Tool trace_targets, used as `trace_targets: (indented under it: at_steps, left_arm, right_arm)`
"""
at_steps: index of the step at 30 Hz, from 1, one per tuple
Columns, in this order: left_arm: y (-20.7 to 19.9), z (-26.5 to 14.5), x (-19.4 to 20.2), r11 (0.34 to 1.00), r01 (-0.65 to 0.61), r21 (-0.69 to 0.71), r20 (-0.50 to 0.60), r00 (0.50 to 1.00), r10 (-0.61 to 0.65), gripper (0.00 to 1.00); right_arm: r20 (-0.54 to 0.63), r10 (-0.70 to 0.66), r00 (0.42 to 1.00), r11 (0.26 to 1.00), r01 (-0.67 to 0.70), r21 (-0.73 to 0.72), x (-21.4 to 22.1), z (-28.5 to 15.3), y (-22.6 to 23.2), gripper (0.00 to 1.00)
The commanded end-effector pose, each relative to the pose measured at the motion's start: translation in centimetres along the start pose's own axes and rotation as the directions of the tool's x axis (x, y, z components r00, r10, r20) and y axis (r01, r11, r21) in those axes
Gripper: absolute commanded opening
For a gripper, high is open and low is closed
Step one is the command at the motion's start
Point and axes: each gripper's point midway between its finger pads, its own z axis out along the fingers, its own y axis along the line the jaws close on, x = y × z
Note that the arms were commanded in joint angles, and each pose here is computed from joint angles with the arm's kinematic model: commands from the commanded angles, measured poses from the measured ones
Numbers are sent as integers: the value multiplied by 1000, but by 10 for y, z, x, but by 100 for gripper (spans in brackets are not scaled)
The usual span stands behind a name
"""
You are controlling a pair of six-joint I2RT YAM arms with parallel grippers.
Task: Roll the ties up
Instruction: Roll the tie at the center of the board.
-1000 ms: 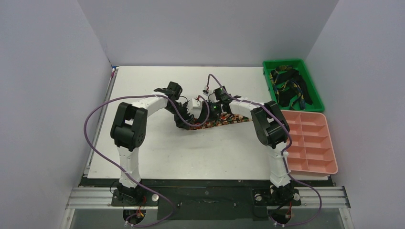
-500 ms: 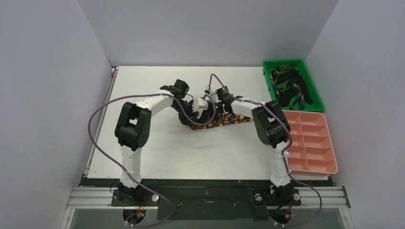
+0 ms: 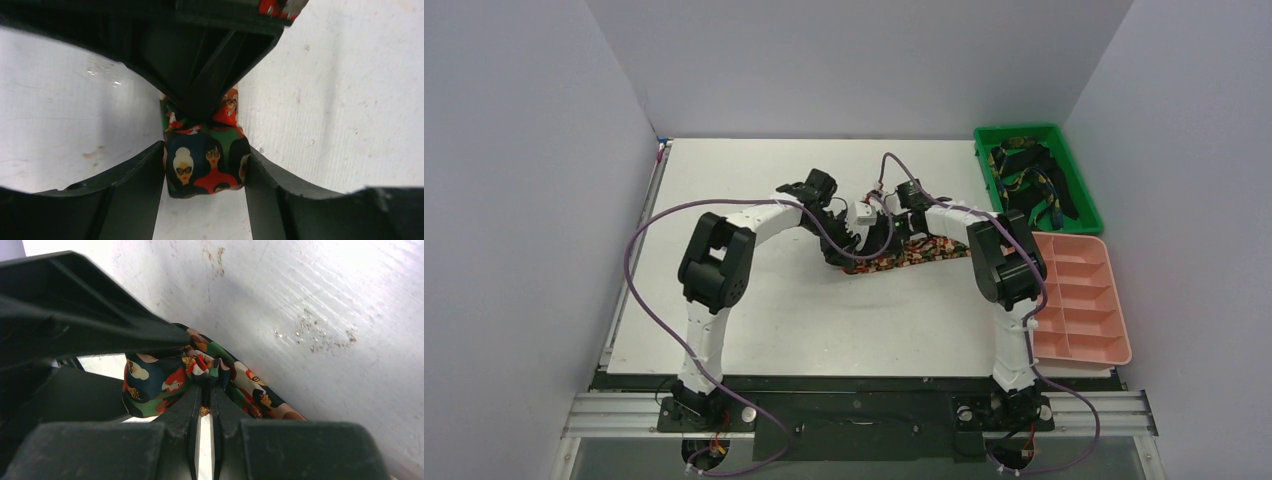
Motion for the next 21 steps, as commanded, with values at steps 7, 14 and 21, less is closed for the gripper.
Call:
trace_targets:
  at_steps: [7,14,21]
  left_arm:
    - [25,-20,-52,991,104,-86,455,889,-54,61]
    - [24,-42,-68,978,129,-166,597,802,-5,65]
    - [-5,-41,-63,981,164,-99,639,766,-64,72]
  right_arm:
    - [-138,12,990,969,23,246,48,-10,-69,0]
    - [-178,13,984,958,39,286,55,-24,-81,0]
    - [-195,-18,981,968,66,241,59,-25,-72,0]
